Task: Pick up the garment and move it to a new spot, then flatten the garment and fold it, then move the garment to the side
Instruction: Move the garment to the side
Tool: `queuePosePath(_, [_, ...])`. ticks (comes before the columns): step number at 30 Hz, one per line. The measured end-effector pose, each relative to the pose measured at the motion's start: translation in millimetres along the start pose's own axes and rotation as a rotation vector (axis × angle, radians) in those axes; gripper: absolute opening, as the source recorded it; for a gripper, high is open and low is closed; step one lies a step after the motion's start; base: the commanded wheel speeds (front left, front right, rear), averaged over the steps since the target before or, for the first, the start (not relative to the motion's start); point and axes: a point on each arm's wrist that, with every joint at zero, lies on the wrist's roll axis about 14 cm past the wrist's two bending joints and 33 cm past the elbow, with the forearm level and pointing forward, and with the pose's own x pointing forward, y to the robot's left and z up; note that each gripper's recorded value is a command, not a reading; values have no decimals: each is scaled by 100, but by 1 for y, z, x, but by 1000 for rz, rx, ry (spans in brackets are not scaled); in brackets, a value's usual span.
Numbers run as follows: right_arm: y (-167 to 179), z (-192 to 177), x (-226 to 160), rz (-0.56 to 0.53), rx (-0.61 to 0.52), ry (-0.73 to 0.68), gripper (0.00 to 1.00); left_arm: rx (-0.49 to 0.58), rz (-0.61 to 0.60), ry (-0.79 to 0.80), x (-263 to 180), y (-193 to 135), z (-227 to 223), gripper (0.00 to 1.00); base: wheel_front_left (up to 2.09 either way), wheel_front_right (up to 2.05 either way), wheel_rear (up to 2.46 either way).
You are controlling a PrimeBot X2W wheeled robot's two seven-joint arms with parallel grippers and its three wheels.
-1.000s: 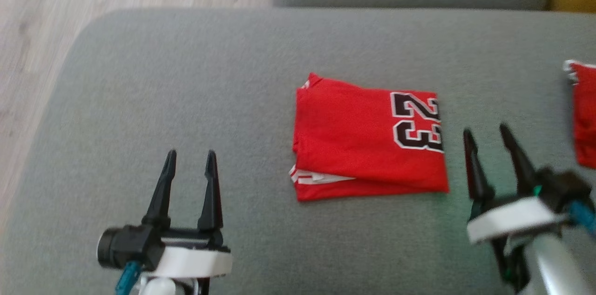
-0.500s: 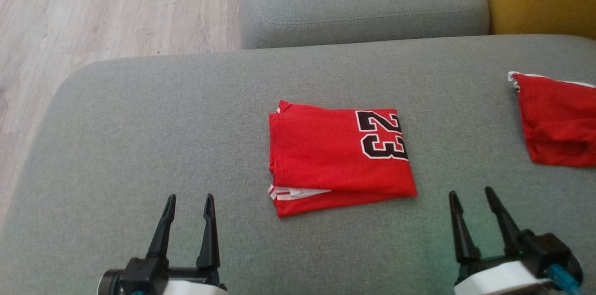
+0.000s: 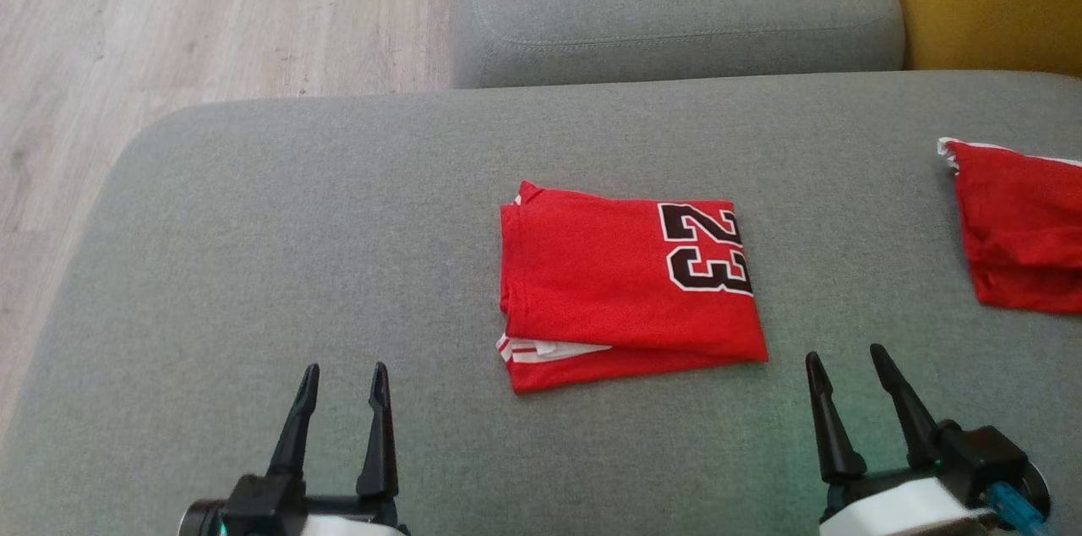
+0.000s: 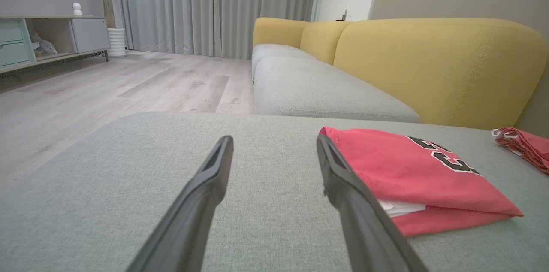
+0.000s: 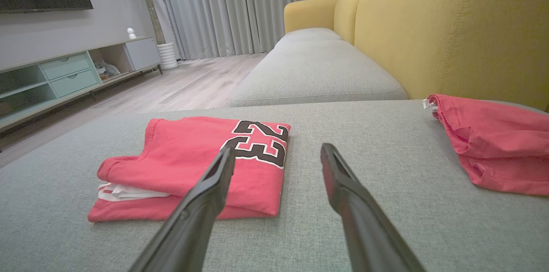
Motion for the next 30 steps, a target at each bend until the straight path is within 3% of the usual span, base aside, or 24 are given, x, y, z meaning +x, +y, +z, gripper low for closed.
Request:
queuePosePath(13, [-3, -4, 3, -6, 0, 13, 100, -2, 19, 26, -4, 5, -8, 100, 0, 0, 0])
queuePosePath(18, [-10, -33, 1, -34, 48, 107, 100, -4, 29, 52, -3, 8, -16, 100, 0, 0, 0])
queuePosePath(26, [-10, -55, 81, -34, 211, 235, 100, -8, 30, 98, 19, 12, -29, 100, 0, 0, 0])
queuePosePath(30, [-13, -68, 108, -8, 183, 330, 100, -7, 39, 104, 28, 16, -31, 100, 0, 0, 0])
